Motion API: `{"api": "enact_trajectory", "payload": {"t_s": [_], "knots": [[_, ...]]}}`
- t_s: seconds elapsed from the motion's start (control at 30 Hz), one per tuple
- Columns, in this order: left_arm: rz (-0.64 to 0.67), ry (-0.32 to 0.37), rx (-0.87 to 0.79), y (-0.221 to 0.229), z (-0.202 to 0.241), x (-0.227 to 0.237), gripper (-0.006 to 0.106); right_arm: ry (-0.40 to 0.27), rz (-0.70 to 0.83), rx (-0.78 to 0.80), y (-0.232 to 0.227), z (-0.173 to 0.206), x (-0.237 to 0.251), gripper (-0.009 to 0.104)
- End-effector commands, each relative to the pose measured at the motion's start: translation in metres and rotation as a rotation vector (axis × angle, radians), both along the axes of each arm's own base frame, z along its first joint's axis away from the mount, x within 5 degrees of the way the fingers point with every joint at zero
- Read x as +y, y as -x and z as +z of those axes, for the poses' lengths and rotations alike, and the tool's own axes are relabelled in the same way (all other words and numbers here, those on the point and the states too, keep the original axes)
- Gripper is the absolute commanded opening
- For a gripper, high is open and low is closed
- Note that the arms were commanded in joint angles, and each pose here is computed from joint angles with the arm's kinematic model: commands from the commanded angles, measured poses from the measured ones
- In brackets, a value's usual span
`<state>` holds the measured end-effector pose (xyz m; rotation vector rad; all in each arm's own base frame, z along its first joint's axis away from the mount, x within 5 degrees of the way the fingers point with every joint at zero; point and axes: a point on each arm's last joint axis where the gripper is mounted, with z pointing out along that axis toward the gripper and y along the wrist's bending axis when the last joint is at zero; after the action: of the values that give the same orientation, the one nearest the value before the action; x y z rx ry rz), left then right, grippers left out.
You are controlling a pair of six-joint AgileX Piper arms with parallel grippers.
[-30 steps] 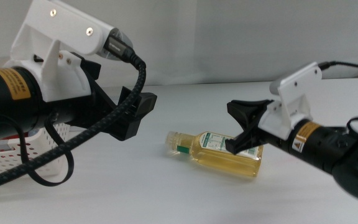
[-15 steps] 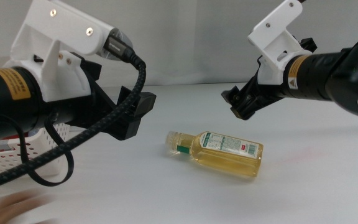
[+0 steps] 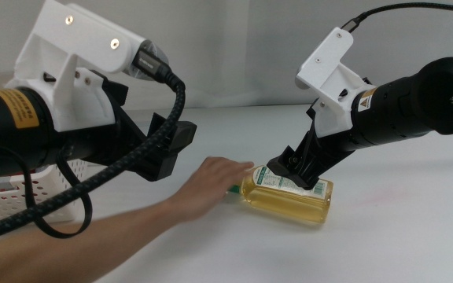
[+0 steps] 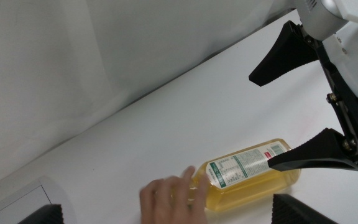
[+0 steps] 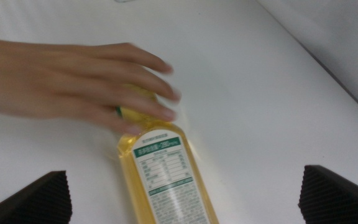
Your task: Use arms to grab the bottles and put them into the dustbin to the left of the table.
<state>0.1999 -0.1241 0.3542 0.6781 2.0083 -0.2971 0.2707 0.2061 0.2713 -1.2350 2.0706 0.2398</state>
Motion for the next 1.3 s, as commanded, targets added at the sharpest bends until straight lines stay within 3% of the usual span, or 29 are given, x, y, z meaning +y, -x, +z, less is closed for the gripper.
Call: {"api": "enact_trajectory", "payload": {"t_s": [0.0, 0.23, 0.47, 0.57, 0.8, 0.97, 1.27], "knots": [[-0.001, 0.009, 0.012, 0.002, -0.001, 0.0, 0.087, 0.006, 0.017, -0.005, 0.0, 0.002, 0.0, 0.1], [-0.001, 0.008, 0.014, 0.002, -0.001, 0.0, 0.087, 0.002, 0.013, -0.005, 0.0, 0.002, 0.001, 0.1], [-0.001, 0.008, 0.014, 0.002, -0.001, 0.0, 0.087, -0.191, -0.277, -0.048, -0.025, 0.022, -0.033, 0.1], [-0.001, 0.008, 0.014, 0.002, -0.001, 0.0, 0.087, -0.227, -0.371, -0.072, -0.033, 0.033, -0.059, 0.1], [-0.005, 0.003, 0.007, 0.002, -0.002, 0.0, 0.087, -0.246, -0.541, -0.131, -0.028, 0.054, -0.122, 0.1], [-0.015, 0.027, -0.032, 0.01, -0.022, 0.001, 0.087, -0.233, -0.668, -0.171, 0.003, 0.053, -0.167, 0.1], [-0.061, 0.106, -0.171, 0.037, -0.063, 0.006, 0.087, -0.253, -0.734, -0.26, 0.059, 0.047, -0.189, 0.1]]}}
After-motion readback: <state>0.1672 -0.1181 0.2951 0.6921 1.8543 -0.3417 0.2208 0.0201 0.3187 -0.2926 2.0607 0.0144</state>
